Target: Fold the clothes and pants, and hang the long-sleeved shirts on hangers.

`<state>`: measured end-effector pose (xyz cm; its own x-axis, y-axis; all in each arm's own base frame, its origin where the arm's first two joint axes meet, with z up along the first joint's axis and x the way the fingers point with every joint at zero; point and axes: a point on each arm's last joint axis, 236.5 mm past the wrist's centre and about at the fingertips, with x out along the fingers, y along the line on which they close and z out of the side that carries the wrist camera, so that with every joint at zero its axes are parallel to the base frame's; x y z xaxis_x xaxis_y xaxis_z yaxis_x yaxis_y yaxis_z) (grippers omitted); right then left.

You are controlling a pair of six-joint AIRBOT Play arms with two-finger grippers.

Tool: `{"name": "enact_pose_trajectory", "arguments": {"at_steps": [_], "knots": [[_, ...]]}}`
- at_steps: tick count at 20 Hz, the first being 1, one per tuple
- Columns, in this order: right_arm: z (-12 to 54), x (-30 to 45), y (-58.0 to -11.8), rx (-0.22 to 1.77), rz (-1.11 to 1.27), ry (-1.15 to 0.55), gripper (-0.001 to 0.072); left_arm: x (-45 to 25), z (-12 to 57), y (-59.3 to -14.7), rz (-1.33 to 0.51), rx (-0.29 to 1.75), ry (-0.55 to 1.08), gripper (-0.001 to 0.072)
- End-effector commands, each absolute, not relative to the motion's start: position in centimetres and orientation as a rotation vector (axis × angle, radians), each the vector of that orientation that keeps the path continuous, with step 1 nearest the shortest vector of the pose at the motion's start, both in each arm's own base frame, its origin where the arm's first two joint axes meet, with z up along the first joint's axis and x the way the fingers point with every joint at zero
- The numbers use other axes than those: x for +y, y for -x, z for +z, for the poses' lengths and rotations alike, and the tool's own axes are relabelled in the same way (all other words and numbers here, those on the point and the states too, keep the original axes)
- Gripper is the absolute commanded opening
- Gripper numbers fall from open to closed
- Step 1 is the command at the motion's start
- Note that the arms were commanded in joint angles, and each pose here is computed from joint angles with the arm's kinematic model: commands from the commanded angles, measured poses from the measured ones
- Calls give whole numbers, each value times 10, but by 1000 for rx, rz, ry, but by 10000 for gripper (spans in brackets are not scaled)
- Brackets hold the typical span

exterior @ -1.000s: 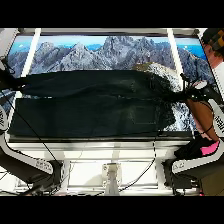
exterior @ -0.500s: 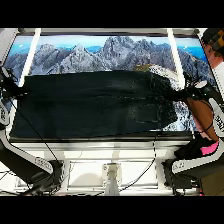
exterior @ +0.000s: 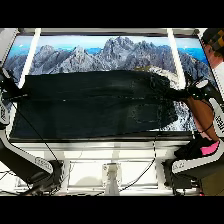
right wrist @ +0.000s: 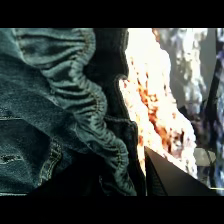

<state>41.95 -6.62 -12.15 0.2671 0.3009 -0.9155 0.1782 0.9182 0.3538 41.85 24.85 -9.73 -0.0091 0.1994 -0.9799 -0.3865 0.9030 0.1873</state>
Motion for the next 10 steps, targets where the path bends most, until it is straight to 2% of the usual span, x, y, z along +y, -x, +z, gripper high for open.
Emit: {"name": "enact_pose_trajectory", "arguments": {"at_steps": [1, 6, 10], "knots": [[-113, -62, -414, 1330, 109, -429, 377, 246, -90, -416, 465, 1516, 162, 570], [-63, -77, -427, 1276, 125, -298, 377, 263, -38, -427, 514, 1408, 107, 569], [-31, -98, -398, 1358, 106, -150, 377, 291, 30, -408, 628, 1329, -15, 558]]}}
